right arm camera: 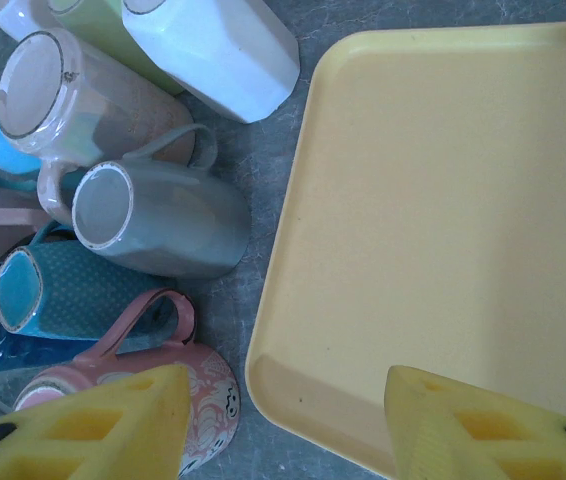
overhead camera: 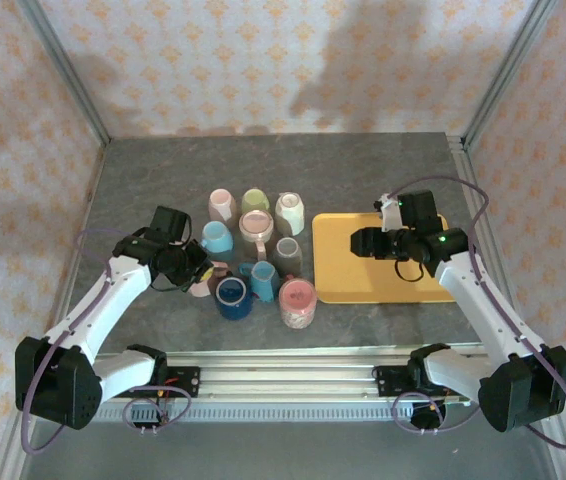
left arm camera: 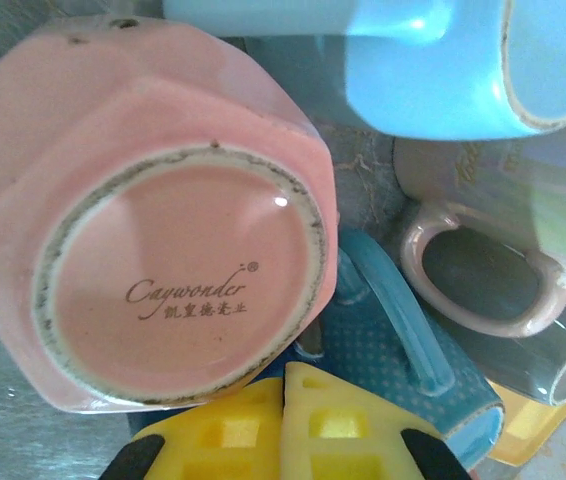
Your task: Turn the mug right side up
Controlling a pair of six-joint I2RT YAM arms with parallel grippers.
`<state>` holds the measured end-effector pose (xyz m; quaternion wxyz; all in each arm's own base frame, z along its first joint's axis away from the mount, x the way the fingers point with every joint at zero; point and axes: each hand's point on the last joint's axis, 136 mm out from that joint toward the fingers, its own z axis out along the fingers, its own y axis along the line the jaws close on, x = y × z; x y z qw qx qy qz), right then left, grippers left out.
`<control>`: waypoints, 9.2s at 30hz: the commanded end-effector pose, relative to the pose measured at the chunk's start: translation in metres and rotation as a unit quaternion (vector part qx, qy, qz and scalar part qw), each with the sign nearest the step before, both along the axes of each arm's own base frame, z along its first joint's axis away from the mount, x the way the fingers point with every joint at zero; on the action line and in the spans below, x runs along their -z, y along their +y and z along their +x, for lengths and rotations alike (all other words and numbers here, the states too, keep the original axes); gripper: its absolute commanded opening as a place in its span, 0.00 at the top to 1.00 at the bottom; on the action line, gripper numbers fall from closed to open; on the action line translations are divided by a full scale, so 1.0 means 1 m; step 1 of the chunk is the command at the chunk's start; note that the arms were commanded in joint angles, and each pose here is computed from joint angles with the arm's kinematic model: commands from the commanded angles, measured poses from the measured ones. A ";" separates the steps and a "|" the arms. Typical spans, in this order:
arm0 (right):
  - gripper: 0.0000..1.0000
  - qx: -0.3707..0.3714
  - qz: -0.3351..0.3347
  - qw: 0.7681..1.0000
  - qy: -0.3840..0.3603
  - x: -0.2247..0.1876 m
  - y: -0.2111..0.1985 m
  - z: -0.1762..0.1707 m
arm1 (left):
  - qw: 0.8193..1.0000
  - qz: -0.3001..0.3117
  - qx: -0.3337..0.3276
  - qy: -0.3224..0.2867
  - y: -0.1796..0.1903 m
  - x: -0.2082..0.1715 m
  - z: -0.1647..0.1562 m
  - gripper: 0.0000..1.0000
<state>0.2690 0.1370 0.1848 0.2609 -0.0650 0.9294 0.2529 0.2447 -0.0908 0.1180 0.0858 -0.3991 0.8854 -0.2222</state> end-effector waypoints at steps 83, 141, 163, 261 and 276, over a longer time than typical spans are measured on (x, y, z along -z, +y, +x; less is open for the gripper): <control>0.48 -0.162 0.068 0.970 -0.169 -0.031 0.033 -0.034 | 0.964 0.246 -0.091 0.048 0.079 0.052 0.005 0.66; 0.49 0.079 0.236 0.968 0.038 -0.075 0.036 -0.001 | 0.989 0.075 -0.100 -0.084 0.055 -0.082 0.032 1.00; 0.47 0.204 0.511 0.802 0.233 -0.175 0.098 0.055 | 0.922 -0.211 -0.052 -0.321 -0.059 -0.283 0.127 1.00; 1.00 0.200 0.246 0.927 -0.200 -0.185 0.042 0.075 | 0.932 -0.098 0.185 -0.297 -0.117 -0.222 0.108 0.37; 1.00 0.219 -0.075 0.925 -0.302 -0.121 -0.068 0.056 | 0.886 -0.022 0.313 -0.341 -0.125 -0.196 0.101 0.40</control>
